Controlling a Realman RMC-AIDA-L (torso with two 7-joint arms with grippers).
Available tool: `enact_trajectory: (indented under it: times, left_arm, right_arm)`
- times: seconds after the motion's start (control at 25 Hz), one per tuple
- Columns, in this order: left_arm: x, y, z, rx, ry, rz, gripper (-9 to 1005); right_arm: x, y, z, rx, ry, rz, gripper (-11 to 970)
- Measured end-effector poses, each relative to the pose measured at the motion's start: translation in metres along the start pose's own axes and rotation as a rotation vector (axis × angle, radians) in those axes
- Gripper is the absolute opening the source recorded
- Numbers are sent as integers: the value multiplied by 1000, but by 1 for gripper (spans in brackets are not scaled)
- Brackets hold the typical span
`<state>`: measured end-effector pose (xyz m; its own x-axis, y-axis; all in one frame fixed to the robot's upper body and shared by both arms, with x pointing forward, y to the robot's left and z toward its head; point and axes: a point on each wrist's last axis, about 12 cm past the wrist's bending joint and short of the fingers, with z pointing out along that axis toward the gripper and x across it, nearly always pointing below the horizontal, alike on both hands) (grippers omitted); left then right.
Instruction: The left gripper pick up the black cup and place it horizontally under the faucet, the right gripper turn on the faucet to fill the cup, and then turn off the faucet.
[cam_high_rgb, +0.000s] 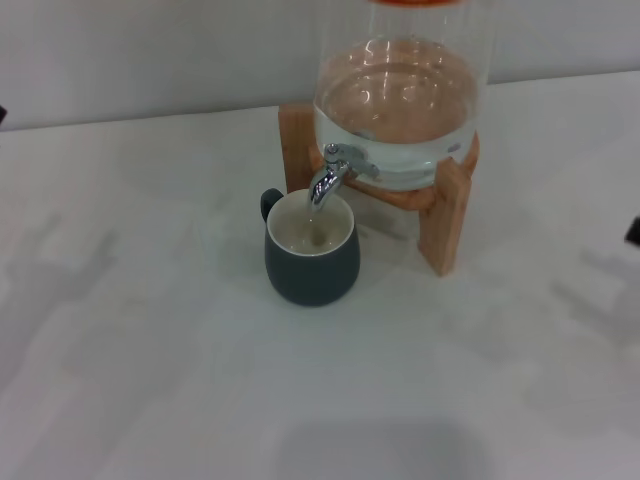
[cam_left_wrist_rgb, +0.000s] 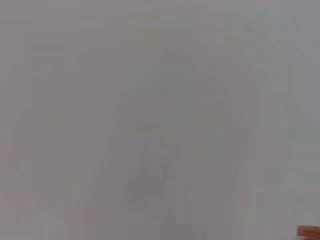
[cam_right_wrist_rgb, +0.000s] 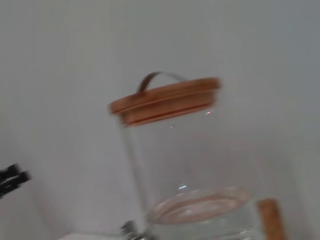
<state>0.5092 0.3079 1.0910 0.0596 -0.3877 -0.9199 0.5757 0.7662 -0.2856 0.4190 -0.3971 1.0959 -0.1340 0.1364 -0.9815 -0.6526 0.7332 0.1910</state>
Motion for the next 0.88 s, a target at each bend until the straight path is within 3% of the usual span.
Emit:
enact_trajectory:
  times: [0.44,0.48,0.6,0.88]
  left_arm:
    - [2,12,-13,-78,-14,-27,883]
    - [3,12,-14,-82,-13,-30,882]
    - [3,12,-14,-84,-12,-32,882]
    - [4,12,-14,-84,-13,-33,881]
  right_arm:
    - [1,30,54,-260,23,40,688]
    - [-5,38,70,-311,44,47,688]
    - [-11,48,90,-368,80,46,688]
    - [-21,66,134,-377,147,22,688]
